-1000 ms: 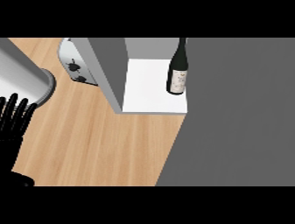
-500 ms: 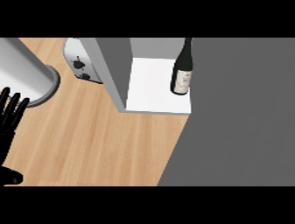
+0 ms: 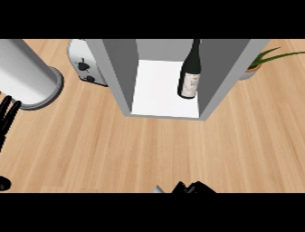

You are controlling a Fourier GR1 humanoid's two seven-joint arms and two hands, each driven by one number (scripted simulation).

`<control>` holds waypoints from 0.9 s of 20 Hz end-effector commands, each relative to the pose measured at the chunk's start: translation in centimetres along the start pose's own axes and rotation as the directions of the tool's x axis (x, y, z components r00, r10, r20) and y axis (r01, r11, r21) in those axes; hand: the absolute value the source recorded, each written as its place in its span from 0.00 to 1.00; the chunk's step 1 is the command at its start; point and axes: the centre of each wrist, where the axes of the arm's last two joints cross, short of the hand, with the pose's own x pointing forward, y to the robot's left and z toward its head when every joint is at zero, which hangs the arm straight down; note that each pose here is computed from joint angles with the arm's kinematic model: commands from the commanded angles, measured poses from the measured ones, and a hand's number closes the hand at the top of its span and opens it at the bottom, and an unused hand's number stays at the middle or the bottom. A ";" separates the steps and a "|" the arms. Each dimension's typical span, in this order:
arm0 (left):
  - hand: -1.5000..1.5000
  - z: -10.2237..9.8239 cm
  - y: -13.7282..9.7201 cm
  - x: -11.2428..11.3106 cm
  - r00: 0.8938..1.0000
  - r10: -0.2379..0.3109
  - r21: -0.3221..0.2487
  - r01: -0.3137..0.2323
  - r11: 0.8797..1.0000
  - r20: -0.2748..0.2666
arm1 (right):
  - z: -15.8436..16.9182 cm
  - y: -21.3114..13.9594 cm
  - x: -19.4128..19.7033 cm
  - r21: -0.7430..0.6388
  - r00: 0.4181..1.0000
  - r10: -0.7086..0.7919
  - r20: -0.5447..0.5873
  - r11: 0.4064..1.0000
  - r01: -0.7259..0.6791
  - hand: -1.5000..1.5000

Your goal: Pick up the wine, place it into the cabinet and close the cabinet

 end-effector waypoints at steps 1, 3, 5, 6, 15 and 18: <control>0.00 -0.2 0.0 -0.2 1.000 -0.010 0.022 0.010 1.000 -0.004 | -5.6 3.2 1.5 0.049 0.999 -0.032 0.022 0.998 0.030 1.00; 0.00 0.1 0.9 -0.2 1.000 0.005 0.009 -0.005 1.000 -0.004 | -8.8 2.3 1.5 0.022 1.000 -0.021 -0.002 1.000 0.021 1.00; 0.00 0.0 0.4 -0.5 1.000 -0.014 0.030 0.013 0.999 0.025 | -10.5 3.2 0.9 0.012 1.000 -0.013 -0.010 1.000 0.013 1.00; 0.00 0.7 0.8 -1.0 1.000 0.003 0.015 -0.003 1.000 0.009 | -11.9 1.5 3.5 -0.001 1.000 -0.025 -0.002 1.000 0.025 1.00; 0.00 0.5 2.7 0.1 1.000 -0.024 0.044 0.024 0.999 -0.001 | -16.9 -1.7 1.2 -0.059 0.993 -0.105 -0.045 0.993 0.102 1.00; 0.00 2.2 2.2 0.6 1.000 -0.007 0.036 0.008 0.999 -0.010 | -16.8 -3.3 -0.4 -0.089 0.987 -0.143 -0.068 0.987 0.137 1.00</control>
